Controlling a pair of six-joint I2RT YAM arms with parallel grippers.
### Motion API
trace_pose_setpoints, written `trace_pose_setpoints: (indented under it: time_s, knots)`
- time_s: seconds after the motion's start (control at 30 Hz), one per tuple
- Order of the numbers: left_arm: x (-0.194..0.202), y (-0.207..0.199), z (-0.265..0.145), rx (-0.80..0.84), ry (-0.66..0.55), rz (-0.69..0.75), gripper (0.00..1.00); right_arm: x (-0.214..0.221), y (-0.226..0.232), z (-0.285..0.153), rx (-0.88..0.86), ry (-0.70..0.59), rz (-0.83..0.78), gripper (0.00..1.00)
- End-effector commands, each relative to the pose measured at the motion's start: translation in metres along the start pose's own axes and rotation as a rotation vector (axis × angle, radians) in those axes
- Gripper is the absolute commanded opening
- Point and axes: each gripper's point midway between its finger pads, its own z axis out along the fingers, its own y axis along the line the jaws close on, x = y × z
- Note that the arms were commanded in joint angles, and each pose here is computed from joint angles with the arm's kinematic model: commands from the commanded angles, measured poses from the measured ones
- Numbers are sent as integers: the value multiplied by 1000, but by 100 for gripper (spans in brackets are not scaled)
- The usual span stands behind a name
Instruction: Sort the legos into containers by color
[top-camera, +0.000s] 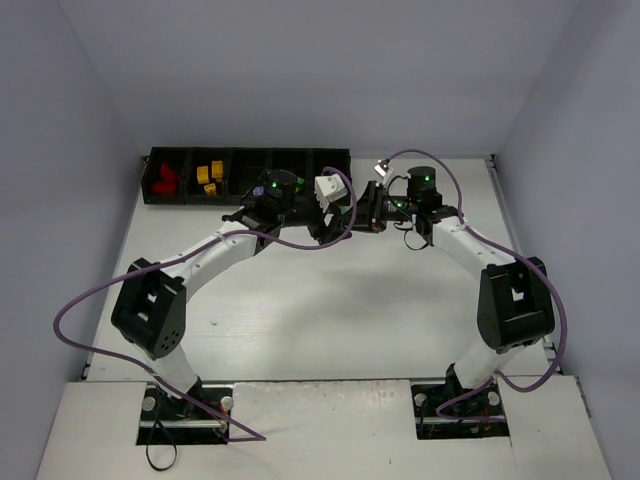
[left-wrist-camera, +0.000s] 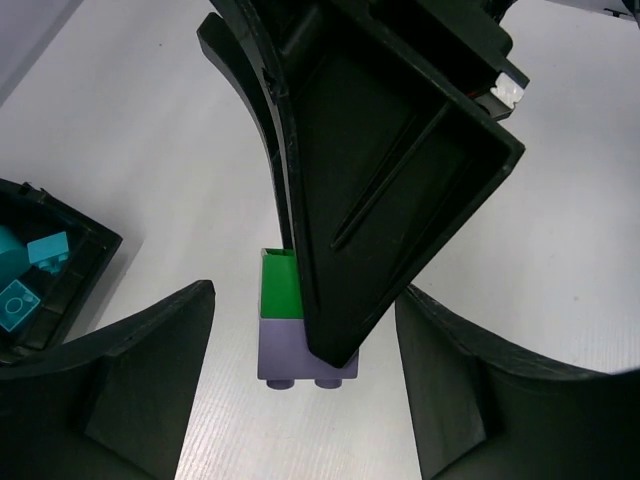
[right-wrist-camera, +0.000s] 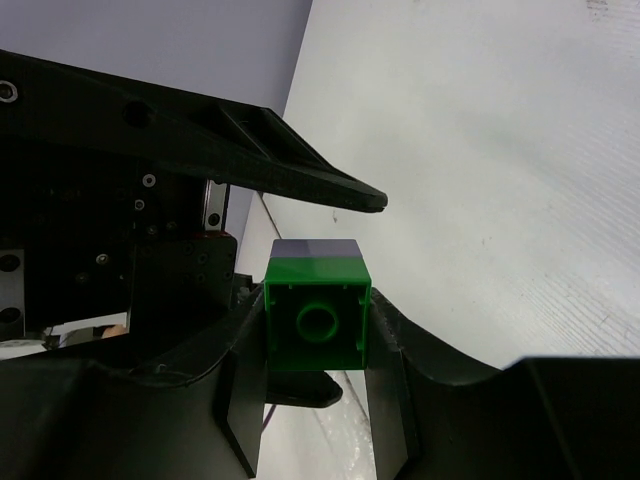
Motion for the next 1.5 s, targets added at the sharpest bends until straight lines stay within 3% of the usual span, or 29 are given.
trace_pose_setpoints:
  time_s: [0.0, 0.53, 0.83, 0.9, 1.23, 1.4, 1.47]
  knots:
    - [-45, -6, -8, 18, -121, 87, 66, -14, 23, -3, -60, -25, -85, 0]
    - [-28, 1, -16, -23, -35, 107, 63, -9, 18, -6, -42, -36, -82, 0]
    - [-30, 1, -16, -16, -35, 106, 48, -7, 18, -7, -38, -38, -80, 0]
    - [-30, 1, -15, -14, -36, 107, 40, -8, 18, -7, -39, -39, -82, 0]
    - [-37, 3, -11, -14, -70, 86, 29, -7, 18, -6, -36, -38, -77, 0]
    - [-40, 2, -10, -13, -88, 81, 14, -10, 18, -5, -33, -44, -83, 9]
    - [-39, 2, -10, -13, -88, 79, 11, -11, 18, -5, -32, -49, -83, 18]
